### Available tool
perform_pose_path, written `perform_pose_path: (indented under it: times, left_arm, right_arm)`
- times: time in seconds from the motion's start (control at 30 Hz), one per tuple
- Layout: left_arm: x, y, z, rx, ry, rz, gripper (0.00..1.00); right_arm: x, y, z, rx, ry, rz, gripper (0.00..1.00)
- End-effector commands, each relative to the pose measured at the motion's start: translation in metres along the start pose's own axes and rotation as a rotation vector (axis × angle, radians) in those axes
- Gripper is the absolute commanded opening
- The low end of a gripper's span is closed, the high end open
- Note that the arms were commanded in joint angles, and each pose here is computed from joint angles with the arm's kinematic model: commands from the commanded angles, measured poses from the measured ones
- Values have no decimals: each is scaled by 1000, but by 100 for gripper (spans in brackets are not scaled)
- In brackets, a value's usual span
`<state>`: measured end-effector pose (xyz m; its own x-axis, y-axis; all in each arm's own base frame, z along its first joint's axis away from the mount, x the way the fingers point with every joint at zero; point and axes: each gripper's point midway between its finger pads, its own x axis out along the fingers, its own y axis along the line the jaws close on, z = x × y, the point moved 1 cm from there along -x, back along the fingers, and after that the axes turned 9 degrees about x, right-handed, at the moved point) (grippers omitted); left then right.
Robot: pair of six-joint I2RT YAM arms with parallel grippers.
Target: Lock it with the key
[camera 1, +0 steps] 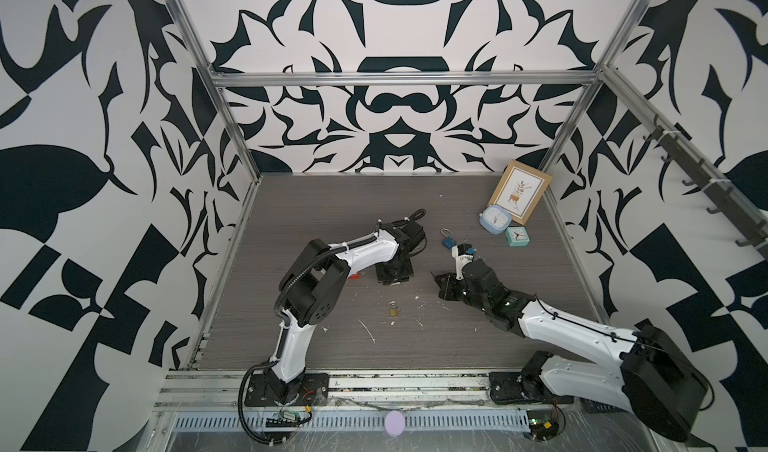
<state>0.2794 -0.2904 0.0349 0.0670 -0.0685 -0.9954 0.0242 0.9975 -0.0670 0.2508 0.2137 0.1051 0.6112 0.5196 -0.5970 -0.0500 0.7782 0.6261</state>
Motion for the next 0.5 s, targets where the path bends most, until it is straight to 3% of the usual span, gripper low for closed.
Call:
perform_pose_path:
  times: [0.0, 0.1, 0.2, 0.47]
  left_arm:
    - [1, -3, 4, 25, -5, -2, 0]
    - [2, 1, 7, 41, -20, 26, 0]
    - [4, 5, 9, 55, -26, 43, 16]
    - [0, 8, 21, 73, -56, 43, 28]
  right_arm:
    - [1, 7, 6, 9, -10, 21, 0]
    - [2, 7, 6, 9, -6, 20, 0]
    - [3, 8, 7, 9, -3, 22, 0]
    - [2, 11, 8, 8, 0, 31, 0]
